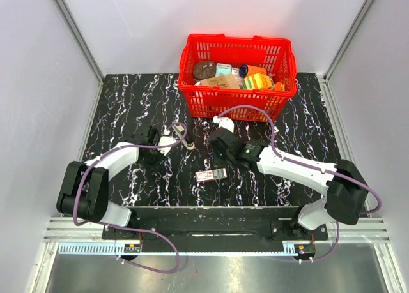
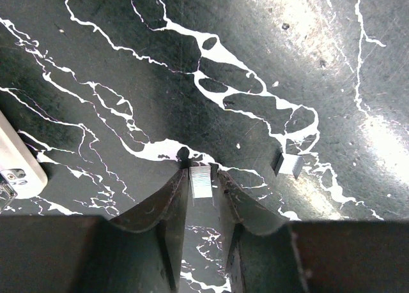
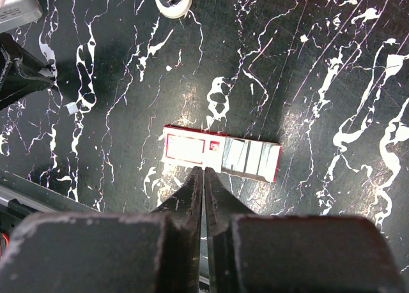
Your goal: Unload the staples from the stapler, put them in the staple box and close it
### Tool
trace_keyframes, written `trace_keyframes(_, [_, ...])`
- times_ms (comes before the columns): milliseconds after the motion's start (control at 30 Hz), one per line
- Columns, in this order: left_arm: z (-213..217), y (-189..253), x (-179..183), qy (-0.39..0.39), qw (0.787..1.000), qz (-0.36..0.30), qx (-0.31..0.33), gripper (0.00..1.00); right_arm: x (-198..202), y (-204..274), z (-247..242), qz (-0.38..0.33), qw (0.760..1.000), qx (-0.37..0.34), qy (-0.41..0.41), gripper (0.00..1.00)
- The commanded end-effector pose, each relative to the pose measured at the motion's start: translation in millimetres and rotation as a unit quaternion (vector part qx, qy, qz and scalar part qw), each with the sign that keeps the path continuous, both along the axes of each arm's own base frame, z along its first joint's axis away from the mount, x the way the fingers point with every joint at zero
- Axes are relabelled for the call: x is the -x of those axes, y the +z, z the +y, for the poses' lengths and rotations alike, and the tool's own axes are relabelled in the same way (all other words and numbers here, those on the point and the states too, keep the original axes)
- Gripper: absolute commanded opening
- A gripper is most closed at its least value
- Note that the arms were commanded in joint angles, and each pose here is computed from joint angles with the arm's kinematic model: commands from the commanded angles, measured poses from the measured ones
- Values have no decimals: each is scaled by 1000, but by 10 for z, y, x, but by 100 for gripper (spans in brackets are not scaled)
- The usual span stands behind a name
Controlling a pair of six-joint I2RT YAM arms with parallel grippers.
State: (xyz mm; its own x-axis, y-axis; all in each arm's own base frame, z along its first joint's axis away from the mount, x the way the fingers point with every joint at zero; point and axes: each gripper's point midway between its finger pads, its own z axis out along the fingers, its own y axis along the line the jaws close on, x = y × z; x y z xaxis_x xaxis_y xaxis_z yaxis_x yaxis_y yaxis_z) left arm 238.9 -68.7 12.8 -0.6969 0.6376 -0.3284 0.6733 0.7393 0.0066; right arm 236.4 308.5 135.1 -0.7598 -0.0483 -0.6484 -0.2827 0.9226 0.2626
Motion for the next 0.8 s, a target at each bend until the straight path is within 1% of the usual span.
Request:
trace_keyframes(0, [48, -114, 70, 8, 1000, 22, -6, 26, -71, 180, -6, -26, 1000, -15, -10, 7])
trace_keyframes(100, [39, -119, 59, 7, 1000, 24, -6, 19, -67, 180, 4, -24, 1000, -17, -10, 7])
trace_keyframes(267, [53, -126, 84, 4, 1000, 26, -9, 14, -69, 199, -7, -27, 999, -19, -11, 7])
trace_keyframes(400, [-14, 17, 30, 2, 1000, 15, 8, 12, -76, 233, 5, -30, 999, -22, -9, 7])
trace_keyframes(500, [-163, 332, -116, 0, 999, -10, 47, 10, -98, 329, 25, -39, 999, -31, -9, 7])
trace_keyframes(600, [-404, 818, -286, -12, 993, -48, 108, 10, -111, 433, 10, -50, 998, -38, -12, 7])
trace_keyframes(667, [-555, 1150, -368, -20, 987, -64, 148, 10, -112, 508, -5, -57, 997, -44, -12, 7])
trace_keyframes(767, [-839, 1729, -498, -38, 968, -101, 228, 9, -110, 646, -30, -71, 996, -57, -13, 8])
